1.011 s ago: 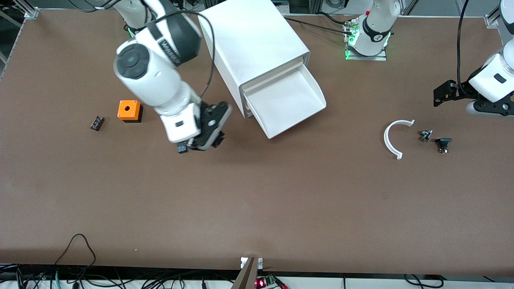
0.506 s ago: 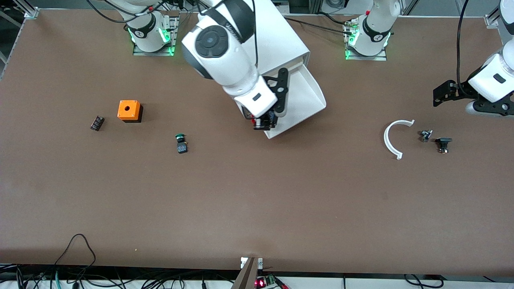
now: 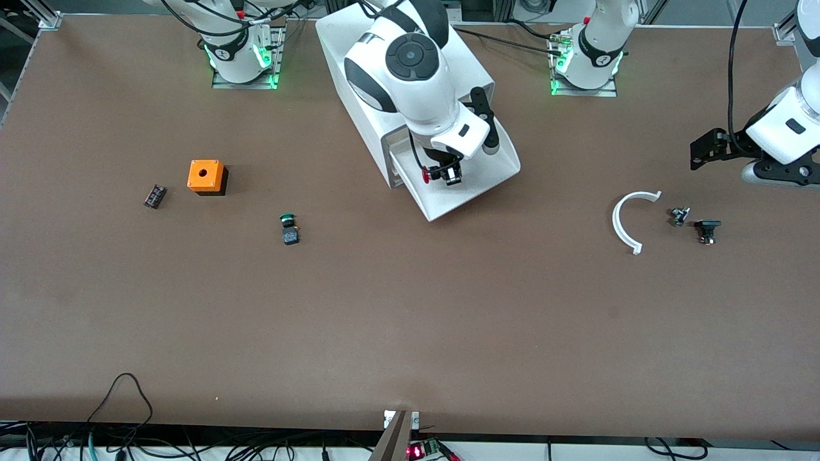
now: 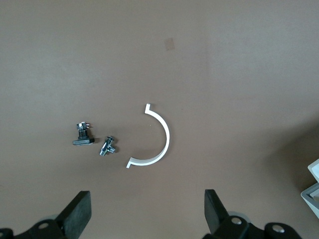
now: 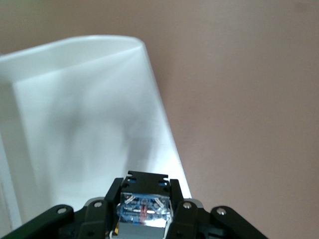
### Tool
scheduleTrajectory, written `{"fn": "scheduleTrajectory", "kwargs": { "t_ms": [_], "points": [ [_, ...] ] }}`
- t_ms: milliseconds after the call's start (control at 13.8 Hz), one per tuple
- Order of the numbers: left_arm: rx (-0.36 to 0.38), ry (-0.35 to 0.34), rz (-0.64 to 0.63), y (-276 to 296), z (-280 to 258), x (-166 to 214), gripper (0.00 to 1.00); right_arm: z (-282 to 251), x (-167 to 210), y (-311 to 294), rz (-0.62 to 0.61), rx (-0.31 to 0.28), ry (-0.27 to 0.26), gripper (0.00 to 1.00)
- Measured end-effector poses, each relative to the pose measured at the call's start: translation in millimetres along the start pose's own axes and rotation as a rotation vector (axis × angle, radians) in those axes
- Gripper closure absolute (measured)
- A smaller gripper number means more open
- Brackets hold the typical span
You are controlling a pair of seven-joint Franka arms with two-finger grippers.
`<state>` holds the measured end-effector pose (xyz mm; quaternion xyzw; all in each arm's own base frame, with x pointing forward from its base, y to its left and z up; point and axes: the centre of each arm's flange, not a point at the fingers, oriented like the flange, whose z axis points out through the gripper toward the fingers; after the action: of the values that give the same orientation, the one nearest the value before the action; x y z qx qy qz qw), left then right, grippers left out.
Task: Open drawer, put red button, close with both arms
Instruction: 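Carry the red button into the open drawer with the right gripper and release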
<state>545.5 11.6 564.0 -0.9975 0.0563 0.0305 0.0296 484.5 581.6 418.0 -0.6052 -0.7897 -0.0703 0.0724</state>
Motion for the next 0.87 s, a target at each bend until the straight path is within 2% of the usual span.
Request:
{"fn": "scheduleTrajectory", "kwargs": {
  "t_ms": [289, 722, 867],
  "points": [
    [0.000, -0.002, 0.000, 0, 1, 0, 0.00, 44, 12, -14, -0.075, 0.045, -0.059, 0.58],
    [-0.004, -0.007, -0.006, 1, 4, 2, 0.00, 80, 28, -30, -0.100, 0.084, -0.078, 0.58],
    [-0.006, -0.009, -0.025, 1, 5, 2, 0.00, 79, 33, -33, -0.049, 0.080, -0.078, 0.43]
  ]
}}
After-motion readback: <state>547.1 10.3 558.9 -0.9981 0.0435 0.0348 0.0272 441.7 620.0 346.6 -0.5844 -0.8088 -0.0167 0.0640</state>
